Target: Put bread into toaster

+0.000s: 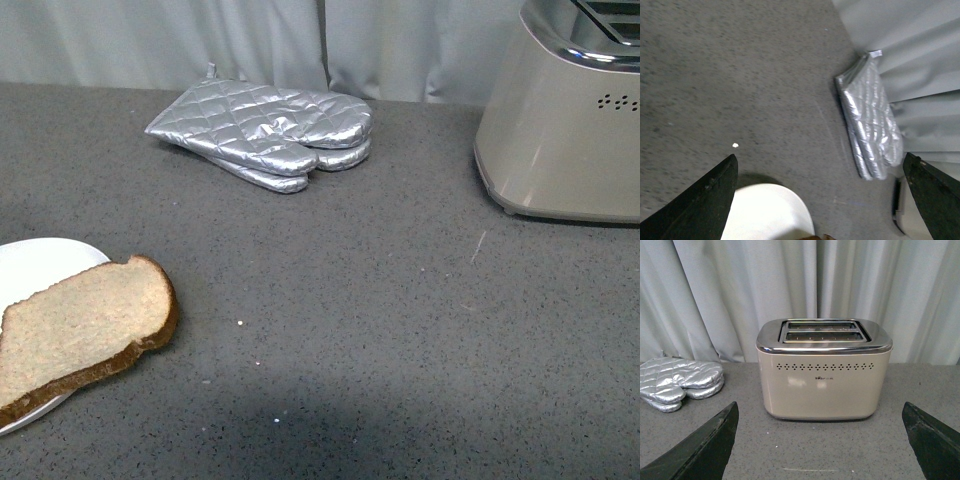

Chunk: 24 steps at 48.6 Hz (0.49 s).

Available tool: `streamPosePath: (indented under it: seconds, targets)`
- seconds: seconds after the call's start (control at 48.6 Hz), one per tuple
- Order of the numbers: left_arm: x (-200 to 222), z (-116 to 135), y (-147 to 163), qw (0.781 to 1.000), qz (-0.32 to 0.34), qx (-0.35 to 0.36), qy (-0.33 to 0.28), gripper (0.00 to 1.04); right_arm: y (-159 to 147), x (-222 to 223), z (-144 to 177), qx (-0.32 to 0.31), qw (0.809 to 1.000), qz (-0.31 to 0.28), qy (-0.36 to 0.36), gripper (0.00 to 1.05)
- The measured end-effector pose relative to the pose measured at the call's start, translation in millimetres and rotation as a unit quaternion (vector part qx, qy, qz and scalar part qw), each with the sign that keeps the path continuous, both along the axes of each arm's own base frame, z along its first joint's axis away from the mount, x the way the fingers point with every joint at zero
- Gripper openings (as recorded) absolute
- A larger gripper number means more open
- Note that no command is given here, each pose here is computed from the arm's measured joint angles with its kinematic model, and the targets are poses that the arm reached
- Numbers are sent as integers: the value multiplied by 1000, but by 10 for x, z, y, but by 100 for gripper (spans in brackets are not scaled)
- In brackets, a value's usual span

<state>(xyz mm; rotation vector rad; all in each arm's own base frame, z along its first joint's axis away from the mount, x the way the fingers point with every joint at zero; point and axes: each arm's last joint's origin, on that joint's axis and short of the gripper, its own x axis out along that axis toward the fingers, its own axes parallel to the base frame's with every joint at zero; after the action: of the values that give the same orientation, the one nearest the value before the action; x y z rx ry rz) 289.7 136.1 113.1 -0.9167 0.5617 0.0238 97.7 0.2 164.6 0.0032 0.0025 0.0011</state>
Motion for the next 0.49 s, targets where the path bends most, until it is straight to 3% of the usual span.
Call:
streamPosePath:
  seconds: [0.268,0.494]
  targets:
    - [127,-323,336,995,-41,67,60,98,0,0,0,0,1000,0,0,95]
    - [48,-474,370,983,-103,99,111,98,0,0,0,0,1000,0,0,95]
